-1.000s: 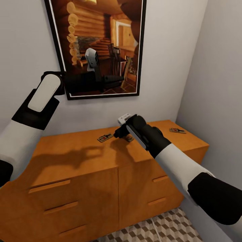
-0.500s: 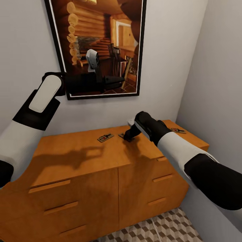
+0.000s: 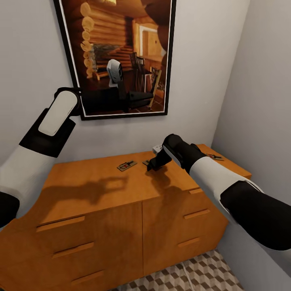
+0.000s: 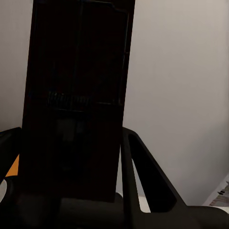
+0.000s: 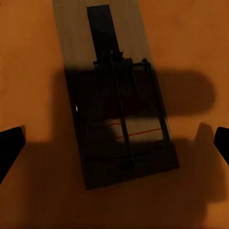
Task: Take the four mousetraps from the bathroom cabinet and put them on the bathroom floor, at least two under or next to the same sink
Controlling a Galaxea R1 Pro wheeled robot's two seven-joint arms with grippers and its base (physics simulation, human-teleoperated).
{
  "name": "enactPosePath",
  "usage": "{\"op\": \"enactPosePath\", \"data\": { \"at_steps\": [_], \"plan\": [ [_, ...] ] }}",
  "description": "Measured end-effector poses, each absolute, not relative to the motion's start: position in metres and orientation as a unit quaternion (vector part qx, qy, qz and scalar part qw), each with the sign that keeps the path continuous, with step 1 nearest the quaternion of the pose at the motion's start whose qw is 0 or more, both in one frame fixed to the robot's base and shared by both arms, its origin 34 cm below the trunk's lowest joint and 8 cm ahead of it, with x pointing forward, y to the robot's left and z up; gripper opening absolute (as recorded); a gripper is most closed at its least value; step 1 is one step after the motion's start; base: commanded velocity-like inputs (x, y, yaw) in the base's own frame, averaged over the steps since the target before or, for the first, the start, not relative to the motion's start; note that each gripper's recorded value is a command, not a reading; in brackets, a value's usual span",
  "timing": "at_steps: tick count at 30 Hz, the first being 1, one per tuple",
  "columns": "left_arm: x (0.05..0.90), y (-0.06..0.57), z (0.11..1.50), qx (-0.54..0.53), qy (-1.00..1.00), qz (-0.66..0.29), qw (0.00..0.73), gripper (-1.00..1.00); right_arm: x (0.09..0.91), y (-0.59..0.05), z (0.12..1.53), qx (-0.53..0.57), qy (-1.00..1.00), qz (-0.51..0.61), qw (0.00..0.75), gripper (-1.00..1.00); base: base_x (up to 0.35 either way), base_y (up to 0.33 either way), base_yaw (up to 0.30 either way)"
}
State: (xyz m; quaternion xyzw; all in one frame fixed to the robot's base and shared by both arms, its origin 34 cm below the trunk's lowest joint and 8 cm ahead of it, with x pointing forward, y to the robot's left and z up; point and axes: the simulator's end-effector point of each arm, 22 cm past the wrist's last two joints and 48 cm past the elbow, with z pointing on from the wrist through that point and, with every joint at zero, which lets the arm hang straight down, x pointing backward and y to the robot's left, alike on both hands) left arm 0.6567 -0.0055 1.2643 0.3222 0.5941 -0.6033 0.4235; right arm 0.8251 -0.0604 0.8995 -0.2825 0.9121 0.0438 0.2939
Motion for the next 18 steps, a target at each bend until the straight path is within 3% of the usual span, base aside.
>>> {"op": "enactPosePath", "data": {
  "at_steps": [11,12,18],
  "plan": [
    [0.6565,-0.0056,1.2642,0.322,0.594,-0.604,0.423,-1.0,0.8252,-0.0605,0.8994,-0.282,0.912,0.044,0.293,1.0,0.0,0.0,0.0],
    [0.6565,-0.0056,1.2642,0.322,0.594,-0.604,0.423,-1.0,0.8252,-0.0605,0.8995,-0.282,0.912,0.044,0.293,-1.0,0.0,0.0,0.0],
    [0.6565,-0.0056,1.2641,0.322,0.594,-0.604,0.423,-1.0,0.8256,-0.0604,0.8999,-0.285,0.911,0.041,0.296,-1.0,0.0,0.0,0.0]
  ]
}}
